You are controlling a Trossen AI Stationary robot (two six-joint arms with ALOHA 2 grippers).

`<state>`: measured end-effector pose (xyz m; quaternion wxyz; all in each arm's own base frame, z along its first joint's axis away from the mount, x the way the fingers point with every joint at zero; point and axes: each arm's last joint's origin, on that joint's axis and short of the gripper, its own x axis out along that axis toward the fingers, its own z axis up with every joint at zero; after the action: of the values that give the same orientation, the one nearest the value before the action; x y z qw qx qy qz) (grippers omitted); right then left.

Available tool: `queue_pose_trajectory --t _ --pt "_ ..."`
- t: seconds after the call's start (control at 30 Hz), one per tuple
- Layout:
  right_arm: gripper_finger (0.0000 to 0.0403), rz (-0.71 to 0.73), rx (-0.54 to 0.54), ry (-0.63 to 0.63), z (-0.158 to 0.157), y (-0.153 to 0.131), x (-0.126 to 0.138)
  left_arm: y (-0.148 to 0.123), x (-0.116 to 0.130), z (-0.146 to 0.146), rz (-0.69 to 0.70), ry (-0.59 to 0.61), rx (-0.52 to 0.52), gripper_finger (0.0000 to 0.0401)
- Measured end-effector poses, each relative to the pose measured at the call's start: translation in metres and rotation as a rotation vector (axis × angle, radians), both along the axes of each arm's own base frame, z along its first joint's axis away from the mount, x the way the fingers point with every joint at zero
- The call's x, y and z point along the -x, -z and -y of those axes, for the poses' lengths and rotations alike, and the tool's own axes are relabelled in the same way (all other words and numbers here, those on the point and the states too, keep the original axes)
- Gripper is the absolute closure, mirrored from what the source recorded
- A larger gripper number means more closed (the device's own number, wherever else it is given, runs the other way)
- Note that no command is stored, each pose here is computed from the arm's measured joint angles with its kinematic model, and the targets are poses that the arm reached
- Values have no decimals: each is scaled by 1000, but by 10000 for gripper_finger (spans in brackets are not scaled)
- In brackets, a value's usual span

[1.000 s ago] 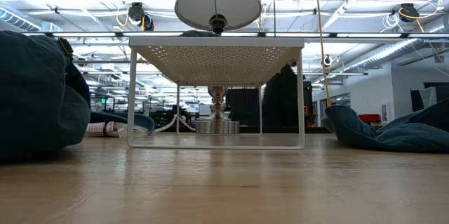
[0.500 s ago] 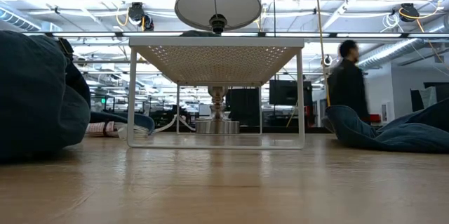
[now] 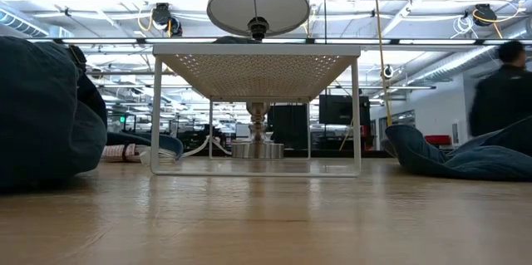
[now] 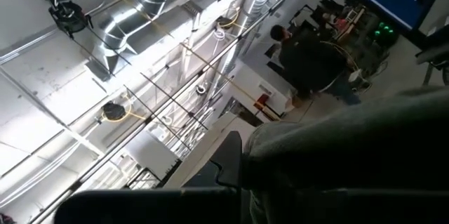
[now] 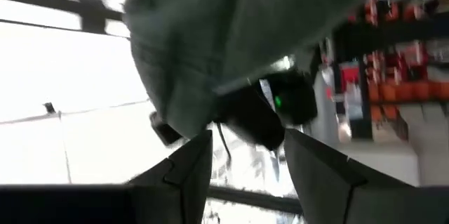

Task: Pick & Place hat
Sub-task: Stack the gray cap on the gray cap on the shelf

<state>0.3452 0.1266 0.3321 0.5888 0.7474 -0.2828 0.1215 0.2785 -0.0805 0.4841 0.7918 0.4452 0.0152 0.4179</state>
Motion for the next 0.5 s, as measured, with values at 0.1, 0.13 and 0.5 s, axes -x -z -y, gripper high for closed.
queue_pose_trajectory --t 0.1,0.13,0.5 --pt "232 17 4 41 2 -3 2 0 0 0 5 4 4 378" --pt "232 16 7 46 3 -3 2 0 0 0 11 8 9 378" --pt "232 -23 -66 110 6 0 0 0 1 3 41 32 39 378"
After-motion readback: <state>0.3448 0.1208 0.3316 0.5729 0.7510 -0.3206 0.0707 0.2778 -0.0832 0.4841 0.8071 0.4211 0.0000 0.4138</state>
